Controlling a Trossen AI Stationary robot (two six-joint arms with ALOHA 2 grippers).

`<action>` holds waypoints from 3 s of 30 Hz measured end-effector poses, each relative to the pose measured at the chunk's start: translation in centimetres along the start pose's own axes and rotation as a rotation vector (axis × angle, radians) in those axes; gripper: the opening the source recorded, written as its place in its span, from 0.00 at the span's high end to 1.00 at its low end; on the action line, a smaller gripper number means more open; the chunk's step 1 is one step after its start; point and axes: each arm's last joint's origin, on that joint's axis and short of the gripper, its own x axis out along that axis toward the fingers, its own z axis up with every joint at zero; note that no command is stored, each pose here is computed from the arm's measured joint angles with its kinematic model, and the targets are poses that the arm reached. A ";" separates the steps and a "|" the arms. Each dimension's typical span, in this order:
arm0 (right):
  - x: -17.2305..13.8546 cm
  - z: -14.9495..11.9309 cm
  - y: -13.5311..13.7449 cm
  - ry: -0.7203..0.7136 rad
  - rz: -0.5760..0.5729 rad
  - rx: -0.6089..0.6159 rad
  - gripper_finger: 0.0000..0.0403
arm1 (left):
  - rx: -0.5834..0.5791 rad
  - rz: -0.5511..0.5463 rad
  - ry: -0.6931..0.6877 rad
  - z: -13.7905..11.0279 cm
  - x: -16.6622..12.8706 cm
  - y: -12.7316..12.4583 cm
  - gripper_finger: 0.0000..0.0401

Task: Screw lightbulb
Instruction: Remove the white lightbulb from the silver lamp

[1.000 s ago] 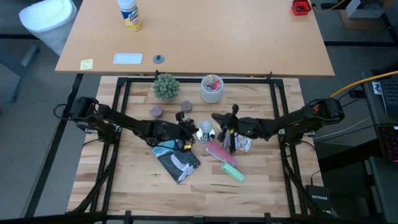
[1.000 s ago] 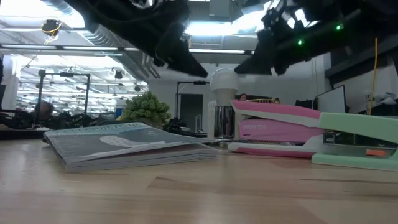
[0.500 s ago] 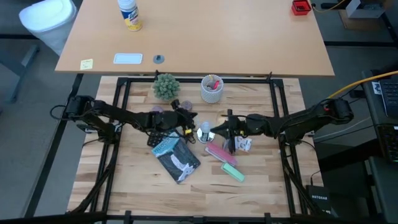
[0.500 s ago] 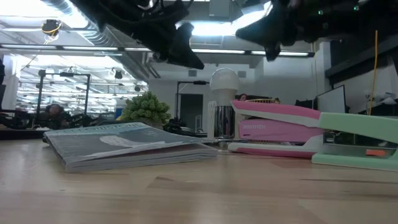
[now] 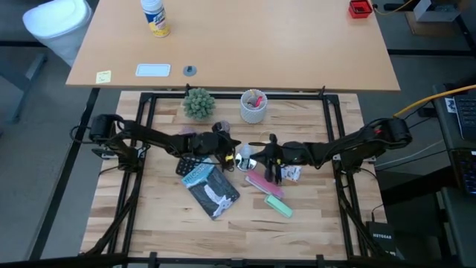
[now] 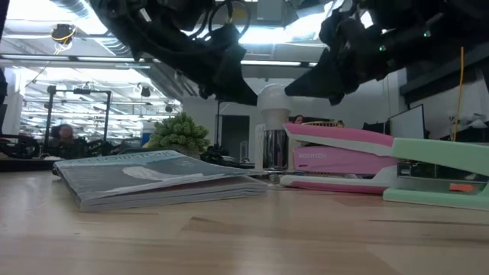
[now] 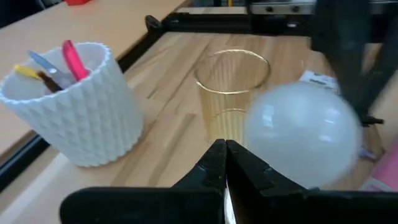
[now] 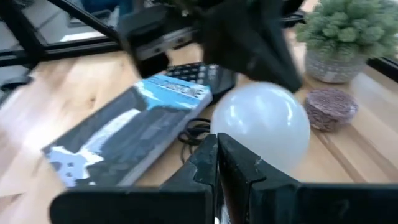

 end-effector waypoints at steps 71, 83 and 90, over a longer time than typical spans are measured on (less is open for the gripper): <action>0.7 0.1 -0.4 -0.078 -0.113 -0.063 0.95 | 0.001 0.222 -0.010 0.5 -0.2 1.7 1.00; 2.2 -1.2 -0.7 -0.091 -0.161 -0.058 0.95 | 0.019 0.128 0.034 -0.1 -0.5 0.3 1.00; 2.3 -1.1 -1.5 -0.093 -0.211 -0.050 0.95 | 0.036 0.127 0.043 -0.3 -0.9 -0.7 1.00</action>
